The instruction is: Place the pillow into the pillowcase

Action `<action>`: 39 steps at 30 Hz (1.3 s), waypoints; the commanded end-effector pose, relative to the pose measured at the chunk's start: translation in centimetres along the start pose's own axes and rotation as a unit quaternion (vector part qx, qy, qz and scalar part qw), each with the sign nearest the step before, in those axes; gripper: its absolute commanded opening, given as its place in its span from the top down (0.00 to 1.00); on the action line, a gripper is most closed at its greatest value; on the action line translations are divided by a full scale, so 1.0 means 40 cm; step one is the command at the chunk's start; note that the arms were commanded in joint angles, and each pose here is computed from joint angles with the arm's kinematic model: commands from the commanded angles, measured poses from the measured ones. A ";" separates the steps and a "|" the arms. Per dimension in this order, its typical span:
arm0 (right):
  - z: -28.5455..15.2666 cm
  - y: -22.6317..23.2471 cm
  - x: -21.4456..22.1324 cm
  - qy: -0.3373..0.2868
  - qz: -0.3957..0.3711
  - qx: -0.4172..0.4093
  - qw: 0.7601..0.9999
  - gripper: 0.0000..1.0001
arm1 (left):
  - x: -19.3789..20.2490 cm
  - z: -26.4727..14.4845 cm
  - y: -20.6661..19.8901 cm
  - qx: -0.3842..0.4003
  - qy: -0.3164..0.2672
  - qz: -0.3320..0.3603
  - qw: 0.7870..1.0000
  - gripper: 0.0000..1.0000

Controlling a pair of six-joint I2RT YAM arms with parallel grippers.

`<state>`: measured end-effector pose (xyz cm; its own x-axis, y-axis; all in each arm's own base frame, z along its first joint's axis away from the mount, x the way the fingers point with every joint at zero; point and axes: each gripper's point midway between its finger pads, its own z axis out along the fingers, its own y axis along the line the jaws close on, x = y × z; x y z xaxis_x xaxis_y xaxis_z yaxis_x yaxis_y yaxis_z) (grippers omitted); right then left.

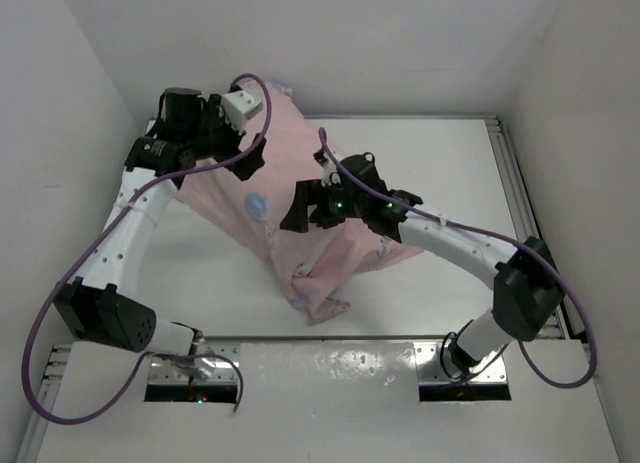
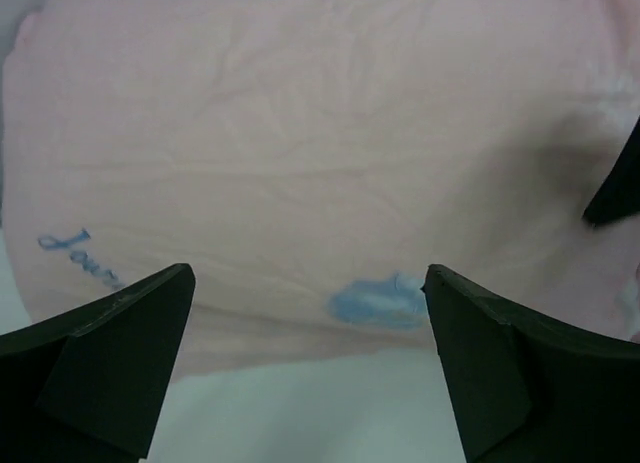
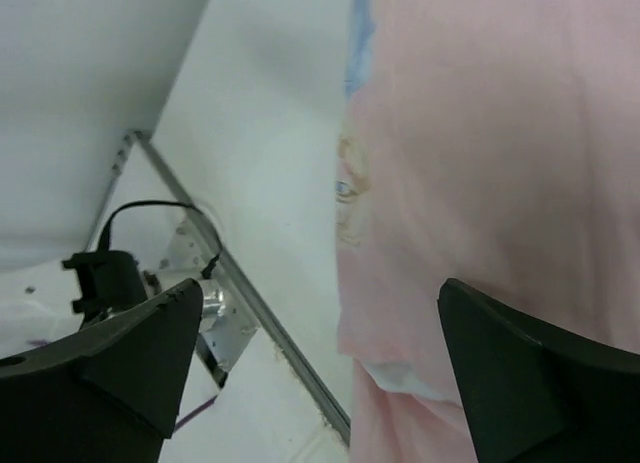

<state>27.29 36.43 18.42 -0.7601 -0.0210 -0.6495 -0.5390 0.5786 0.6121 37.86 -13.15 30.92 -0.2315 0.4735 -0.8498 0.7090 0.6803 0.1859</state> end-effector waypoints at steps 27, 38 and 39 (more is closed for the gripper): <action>-0.472 -0.874 0.154 -0.043 0.372 0.478 0.794 0.08 | 0.534 0.156 -0.751 0.371 0.190 0.341 0.843 0.00; -0.368 -0.898 0.204 -0.051 0.395 0.428 0.812 1.00 | 0.473 0.243 -0.658 0.251 0.185 0.190 0.931 1.00; -0.370 -0.890 0.190 -0.055 0.388 0.418 0.819 1.00 | 0.461 0.240 -0.629 0.243 0.188 0.176 0.935 1.00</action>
<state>35.22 3.38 -1.29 -0.6887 0.6746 -0.2658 0.5839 0.7333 0.3483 19.54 -26.21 2.82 0.0141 0.8901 -0.4556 0.9960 0.0279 0.0854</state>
